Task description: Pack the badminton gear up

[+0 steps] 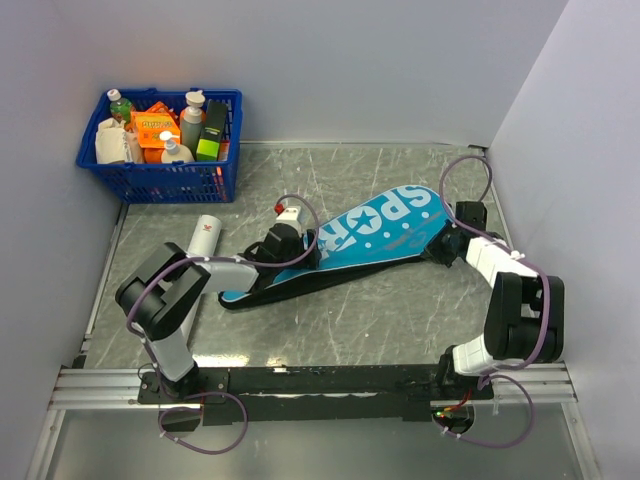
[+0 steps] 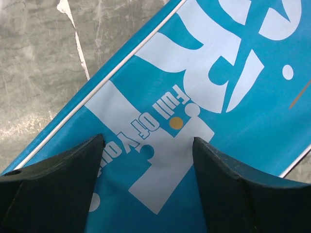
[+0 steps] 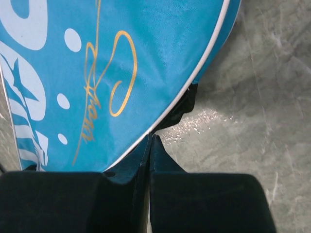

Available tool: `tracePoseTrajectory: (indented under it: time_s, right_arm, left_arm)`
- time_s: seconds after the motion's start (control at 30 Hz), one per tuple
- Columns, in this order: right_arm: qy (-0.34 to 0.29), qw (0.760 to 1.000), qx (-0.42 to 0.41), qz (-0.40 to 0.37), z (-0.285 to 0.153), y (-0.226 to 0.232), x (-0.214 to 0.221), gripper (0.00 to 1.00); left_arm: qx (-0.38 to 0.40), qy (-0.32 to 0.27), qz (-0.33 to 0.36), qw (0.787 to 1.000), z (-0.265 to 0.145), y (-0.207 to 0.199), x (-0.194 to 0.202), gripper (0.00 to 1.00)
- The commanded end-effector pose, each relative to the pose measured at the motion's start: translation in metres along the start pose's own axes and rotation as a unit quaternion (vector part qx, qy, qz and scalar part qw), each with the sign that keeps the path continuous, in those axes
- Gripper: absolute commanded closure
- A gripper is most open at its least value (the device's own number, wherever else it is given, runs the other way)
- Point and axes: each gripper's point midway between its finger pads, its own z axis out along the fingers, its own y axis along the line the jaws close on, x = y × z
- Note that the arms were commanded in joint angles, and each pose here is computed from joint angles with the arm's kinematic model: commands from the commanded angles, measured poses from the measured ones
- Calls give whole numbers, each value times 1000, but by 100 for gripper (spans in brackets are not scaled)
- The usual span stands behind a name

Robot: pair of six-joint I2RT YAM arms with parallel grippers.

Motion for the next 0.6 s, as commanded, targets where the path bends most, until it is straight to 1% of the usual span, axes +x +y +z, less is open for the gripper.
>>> tracePoseTrajectory:
  time_s: [0.0, 0.1, 0.13, 0.23, 0.57]
  right_arm:
    - [-22, 1000, -13, -4, 6, 16, -20, 100]
    - [-19, 1000, -10, 0, 10, 16, -21, 100]
    - [-21, 1000, -12, -1, 10, 17, -23, 100]
    - [-17, 1000, -15, -2, 11, 19, -21, 100]
    - [-8, 1000, -17, -4, 18, 18, -17, 100]
  left_arm:
    - [2, 87, -10, 996, -19, 5, 50, 20]
    - [31, 74, -6, 997, -30, -13, 36, 17]
    - [44, 64, -2, 997, -36, -25, 28, 16]
    - [62, 53, 10, 997, -47, -45, 20, 13]
    - [76, 60, 26, 995, -59, -73, 33, 12]
